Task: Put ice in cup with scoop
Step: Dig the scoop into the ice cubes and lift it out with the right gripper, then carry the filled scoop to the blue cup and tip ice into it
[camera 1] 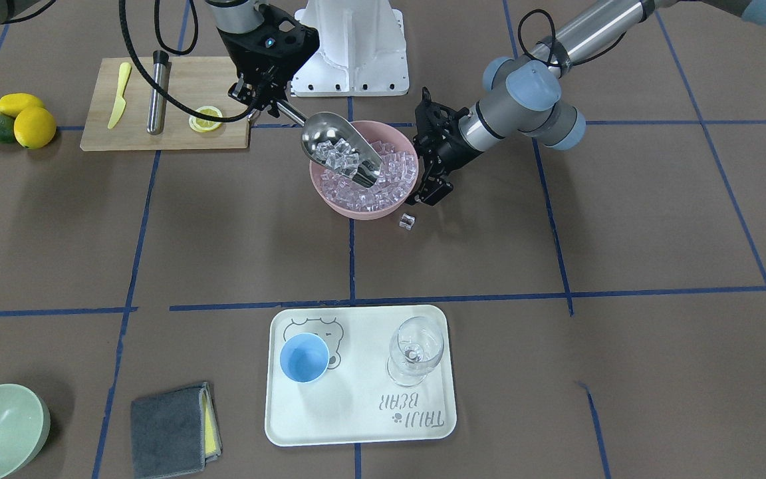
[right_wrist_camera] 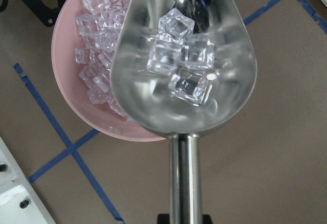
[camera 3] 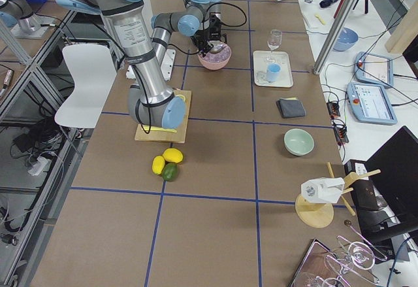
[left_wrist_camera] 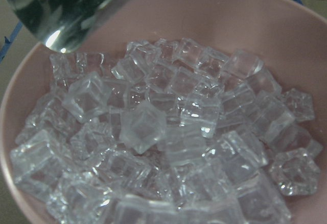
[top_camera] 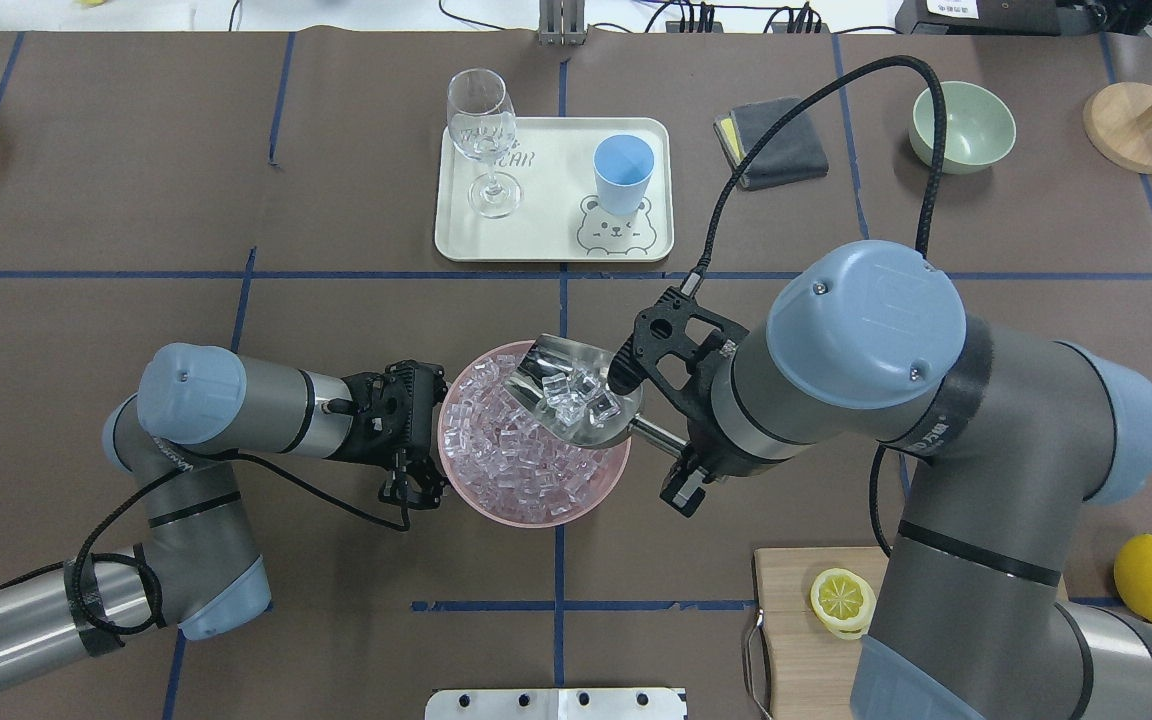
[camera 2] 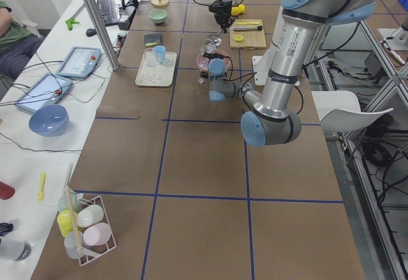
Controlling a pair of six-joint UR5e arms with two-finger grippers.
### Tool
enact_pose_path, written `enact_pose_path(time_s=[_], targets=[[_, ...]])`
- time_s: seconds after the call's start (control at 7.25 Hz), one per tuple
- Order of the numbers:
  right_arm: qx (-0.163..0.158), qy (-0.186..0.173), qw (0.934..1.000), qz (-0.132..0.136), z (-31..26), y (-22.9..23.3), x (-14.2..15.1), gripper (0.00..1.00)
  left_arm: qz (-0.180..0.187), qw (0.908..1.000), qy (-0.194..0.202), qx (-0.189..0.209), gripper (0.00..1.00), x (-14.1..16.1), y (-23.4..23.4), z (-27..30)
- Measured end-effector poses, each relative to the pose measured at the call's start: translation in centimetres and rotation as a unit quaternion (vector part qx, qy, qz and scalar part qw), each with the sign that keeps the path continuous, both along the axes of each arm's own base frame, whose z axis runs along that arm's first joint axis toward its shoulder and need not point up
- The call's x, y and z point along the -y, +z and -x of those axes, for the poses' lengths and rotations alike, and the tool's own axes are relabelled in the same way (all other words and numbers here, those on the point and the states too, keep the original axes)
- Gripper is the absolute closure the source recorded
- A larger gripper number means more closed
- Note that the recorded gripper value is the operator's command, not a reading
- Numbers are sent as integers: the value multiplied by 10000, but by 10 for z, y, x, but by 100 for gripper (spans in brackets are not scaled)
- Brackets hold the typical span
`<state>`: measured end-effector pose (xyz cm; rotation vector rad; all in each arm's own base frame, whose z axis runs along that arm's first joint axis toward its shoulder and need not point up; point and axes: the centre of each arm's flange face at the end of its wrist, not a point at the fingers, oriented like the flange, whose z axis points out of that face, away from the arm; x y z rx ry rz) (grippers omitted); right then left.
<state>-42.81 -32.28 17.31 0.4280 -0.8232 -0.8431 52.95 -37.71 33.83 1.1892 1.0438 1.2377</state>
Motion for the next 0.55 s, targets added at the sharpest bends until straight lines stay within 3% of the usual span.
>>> enact_pose_path(time_s=[0.55], targets=[[220,679,9967,378,-28,-6,27,100,0,10000,0,0,0,0,0,0]])
